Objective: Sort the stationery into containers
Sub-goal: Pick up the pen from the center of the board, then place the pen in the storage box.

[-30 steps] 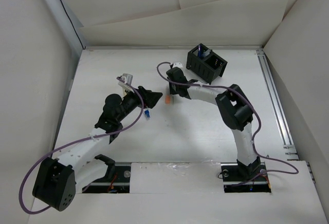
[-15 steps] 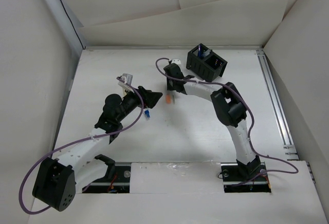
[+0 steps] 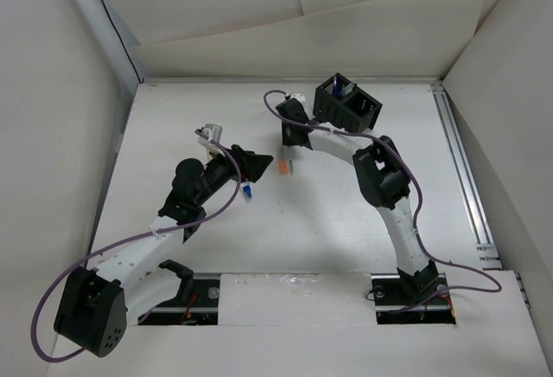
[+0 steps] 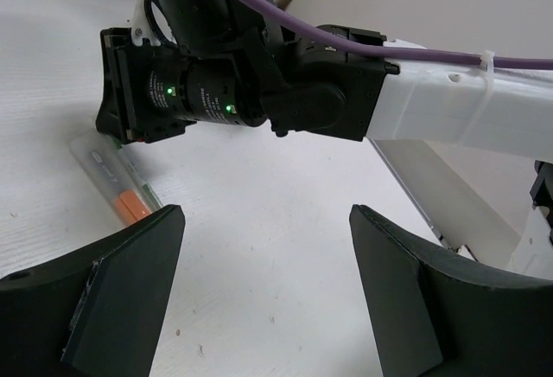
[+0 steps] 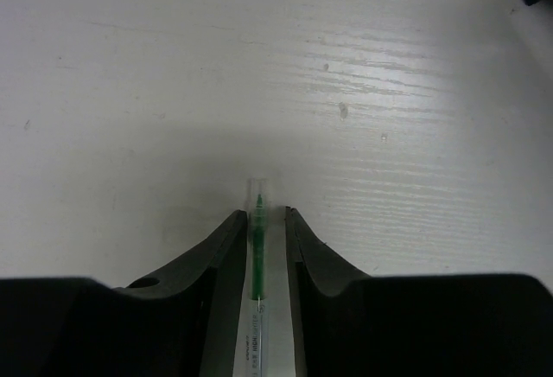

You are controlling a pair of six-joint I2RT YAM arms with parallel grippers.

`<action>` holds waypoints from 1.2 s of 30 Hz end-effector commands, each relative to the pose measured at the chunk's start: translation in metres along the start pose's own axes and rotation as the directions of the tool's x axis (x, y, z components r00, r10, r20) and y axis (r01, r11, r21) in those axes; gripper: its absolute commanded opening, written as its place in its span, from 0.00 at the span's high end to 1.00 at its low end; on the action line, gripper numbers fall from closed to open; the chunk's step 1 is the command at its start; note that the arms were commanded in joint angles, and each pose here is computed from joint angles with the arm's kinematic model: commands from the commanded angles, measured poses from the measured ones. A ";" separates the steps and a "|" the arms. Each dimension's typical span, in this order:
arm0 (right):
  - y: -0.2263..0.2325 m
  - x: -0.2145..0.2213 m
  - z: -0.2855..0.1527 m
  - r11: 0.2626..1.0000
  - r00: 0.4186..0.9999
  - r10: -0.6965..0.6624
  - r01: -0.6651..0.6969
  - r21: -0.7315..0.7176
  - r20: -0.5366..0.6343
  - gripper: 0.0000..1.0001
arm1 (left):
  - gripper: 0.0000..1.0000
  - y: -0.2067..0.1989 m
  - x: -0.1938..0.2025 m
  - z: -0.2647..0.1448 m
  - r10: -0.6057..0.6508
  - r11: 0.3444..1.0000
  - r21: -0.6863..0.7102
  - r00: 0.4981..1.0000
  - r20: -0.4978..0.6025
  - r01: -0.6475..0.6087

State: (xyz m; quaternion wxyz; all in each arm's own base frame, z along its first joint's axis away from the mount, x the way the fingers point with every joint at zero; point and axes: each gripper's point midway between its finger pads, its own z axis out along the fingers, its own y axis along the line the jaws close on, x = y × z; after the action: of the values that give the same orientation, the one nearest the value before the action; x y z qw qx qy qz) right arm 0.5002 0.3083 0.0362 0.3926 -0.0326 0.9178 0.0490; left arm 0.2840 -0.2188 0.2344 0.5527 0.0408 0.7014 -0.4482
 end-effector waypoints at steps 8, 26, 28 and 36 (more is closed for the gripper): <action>-0.011 0.007 0.006 0.999 0.996 -0.042 0.042 0.003 -0.076 0.89 | 0.26 -0.017 -0.019 -0.003 0.020 0.998 0.056 0.998 0.065 -0.023; -0.161 -0.224 -0.137 0.900 0.746 0.367 -0.436 -0.010 0.556 1.00 | 0.26 -0.013 -0.009 0.002 0.004 0.998 0.055 1.000 0.031 -0.005; -0.181 -0.250 -0.137 0.870 0.676 0.401 -0.492 -0.026 0.618 1.00 | 0.26 -0.011 -0.007 0.003 0.001 0.999 0.050 1.000 0.024 -0.002; -0.240 -0.302 -0.115 0.788 0.528 0.348 -0.613 0.064 0.774 1.00 | 0.26 -0.011 -0.007 0.006 0.002 0.998 0.057 1.000 0.018 -0.003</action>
State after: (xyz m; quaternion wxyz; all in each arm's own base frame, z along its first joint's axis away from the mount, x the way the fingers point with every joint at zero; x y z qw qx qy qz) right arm 0.6386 0.0633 0.3175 0.6773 0.2956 0.6729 0.0332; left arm 0.2859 -0.2223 0.2251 0.5392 0.0395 0.7104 -0.4506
